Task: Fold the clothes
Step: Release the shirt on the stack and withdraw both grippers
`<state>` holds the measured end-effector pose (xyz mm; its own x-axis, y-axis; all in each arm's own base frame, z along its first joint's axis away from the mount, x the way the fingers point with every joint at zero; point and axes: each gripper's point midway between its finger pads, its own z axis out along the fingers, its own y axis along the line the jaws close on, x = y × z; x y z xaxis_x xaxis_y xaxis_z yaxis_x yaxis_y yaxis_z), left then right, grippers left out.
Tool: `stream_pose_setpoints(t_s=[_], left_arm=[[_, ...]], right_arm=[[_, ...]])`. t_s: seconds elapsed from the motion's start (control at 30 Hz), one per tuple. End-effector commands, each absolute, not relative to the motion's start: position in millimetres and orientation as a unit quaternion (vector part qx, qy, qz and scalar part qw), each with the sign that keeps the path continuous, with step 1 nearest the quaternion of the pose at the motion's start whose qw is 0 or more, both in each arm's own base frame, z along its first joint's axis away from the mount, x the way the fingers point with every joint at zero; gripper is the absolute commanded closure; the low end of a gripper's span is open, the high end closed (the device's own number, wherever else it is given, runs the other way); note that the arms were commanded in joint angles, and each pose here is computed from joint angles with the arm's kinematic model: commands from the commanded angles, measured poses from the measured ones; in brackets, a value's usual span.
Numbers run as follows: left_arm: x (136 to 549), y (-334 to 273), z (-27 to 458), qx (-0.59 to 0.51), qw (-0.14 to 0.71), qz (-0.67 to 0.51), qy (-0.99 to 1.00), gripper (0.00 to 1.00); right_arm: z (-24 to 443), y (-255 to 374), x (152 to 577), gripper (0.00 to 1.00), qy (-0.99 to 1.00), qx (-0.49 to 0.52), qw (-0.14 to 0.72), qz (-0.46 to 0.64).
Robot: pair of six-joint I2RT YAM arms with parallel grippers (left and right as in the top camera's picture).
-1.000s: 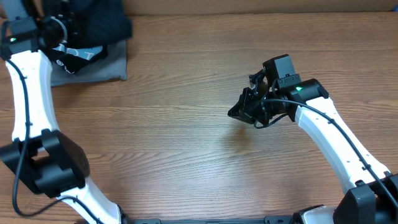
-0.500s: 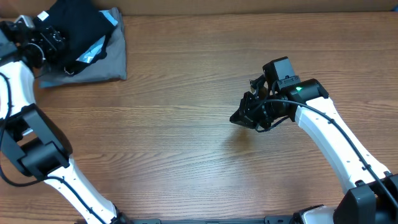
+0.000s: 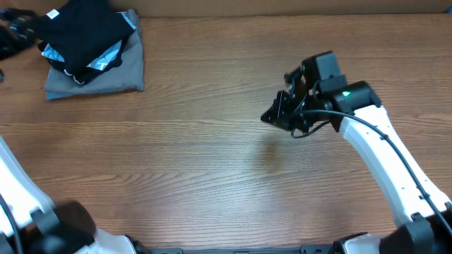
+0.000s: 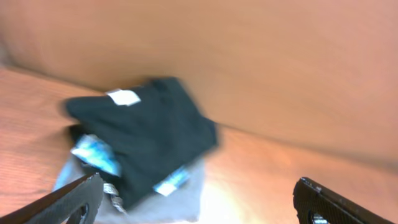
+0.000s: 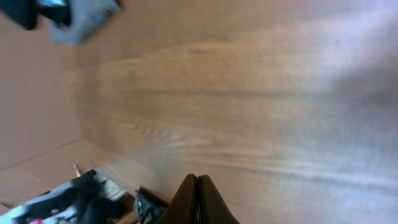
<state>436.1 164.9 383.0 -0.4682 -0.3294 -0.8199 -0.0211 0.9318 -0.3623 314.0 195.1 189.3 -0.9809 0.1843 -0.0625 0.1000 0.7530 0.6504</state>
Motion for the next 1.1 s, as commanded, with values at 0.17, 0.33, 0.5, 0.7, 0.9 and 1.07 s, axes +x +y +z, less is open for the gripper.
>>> stream_pose_setpoints(t_s=[0.17, 0.33, 0.5, 0.7, 0.9, 1.07], left_arm=[[339.5, 14.8, 423.8, 0.119, 0.473, -0.145, 0.861, 0.0], [278.7, -41.2, 422.6, 0.152, 0.428, -0.16, 0.876, 0.0], [246.3, -41.5, 399.8, 0.111, 0.363, -0.127, 0.916, 0.0], [243.9, -31.5, 387.5, 0.098, 0.336, -0.1, 0.931, 0.0], [247.8, -30.6, 383.4, 0.095, 0.327, -0.1, 0.935, 0.0], [250.5, -30.4, 380.8, 0.095, 0.322, -0.101, 0.937, 0.0]], right_arm=[[329.3, 173.7, 327.0, 0.83, 0.895, -0.039, 0.309, 0.32], [387.3, 164.4, 304.9, 0.56, 0.855, -0.066, 0.395, 0.328], [406.4, 157.9, 285.2, 0.0, 0.836, -0.121, 0.44, 0.306], [404.4, 157.7, 284.5, 0.0, 0.838, -0.121, 0.435, 0.305], [400.2, 159.1, 288.5, 0.0, 0.842, -0.119, 0.429, 0.305], [395.1, 158.5, 287.0, 0.0, 0.848, -0.117, 0.42, 0.303]])
